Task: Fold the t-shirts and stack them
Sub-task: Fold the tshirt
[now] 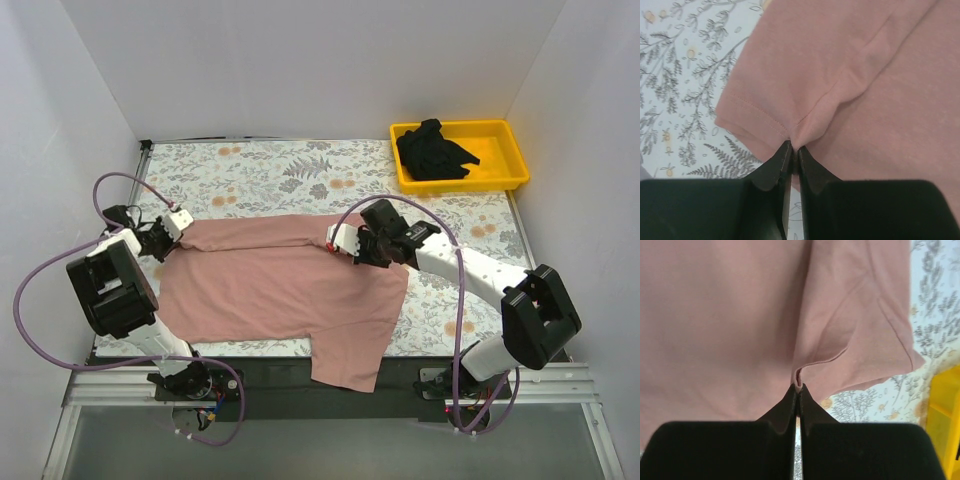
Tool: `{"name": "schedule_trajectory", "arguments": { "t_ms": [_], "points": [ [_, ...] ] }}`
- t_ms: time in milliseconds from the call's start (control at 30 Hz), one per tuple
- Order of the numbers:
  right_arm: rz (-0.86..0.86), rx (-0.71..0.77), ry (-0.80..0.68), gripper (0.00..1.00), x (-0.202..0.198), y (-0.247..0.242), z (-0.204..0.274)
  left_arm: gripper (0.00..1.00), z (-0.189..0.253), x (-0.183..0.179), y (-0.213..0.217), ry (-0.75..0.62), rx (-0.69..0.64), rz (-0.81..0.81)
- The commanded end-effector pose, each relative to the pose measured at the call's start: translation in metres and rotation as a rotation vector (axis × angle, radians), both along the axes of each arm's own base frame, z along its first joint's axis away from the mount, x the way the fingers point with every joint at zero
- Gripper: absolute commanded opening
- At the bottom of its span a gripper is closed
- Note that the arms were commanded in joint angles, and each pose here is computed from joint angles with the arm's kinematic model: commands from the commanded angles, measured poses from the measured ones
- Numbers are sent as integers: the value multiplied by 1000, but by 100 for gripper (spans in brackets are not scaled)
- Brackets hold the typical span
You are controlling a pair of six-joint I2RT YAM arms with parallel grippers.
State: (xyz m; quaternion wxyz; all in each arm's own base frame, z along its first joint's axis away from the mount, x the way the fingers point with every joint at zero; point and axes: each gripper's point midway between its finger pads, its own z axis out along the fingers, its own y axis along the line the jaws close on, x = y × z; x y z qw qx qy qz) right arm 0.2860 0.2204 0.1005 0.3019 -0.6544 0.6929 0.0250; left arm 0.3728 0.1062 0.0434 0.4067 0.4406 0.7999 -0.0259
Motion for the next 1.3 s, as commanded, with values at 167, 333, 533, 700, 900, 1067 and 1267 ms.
{"name": "schedule_trajectory", "arguments": {
  "t_ms": [167, 333, 533, 700, 900, 1067, 1267],
  "points": [
    [44, 13, 160, 61, -36, -5, 8, 30, 10, -13, 4, 14, 31, -43],
    [-72, 165, 147, 70, 3, -18, 55, 50, 72, 0, -17, 4, -216, -46],
    [-444, 310, 310, 50, 97, -46, 54, 58, 117, 4, -111, -65, -285, -233],
    [-605, 376, 458, 49, 135, -58, 27, 59, 125, -3, -237, -75, -309, -488],
    [-743, 465, 584, 47, 164, -73, 2, 58, 102, -10, -355, -33, -313, -695],
    [-794, 460, 643, 36, 162, -80, -21, 54, 88, -28, -437, -62, -309, -840],
    [-804, 446, 636, 36, 167, -83, -38, 49, 57, -54, -493, -40, -278, -972]
  ]
}}
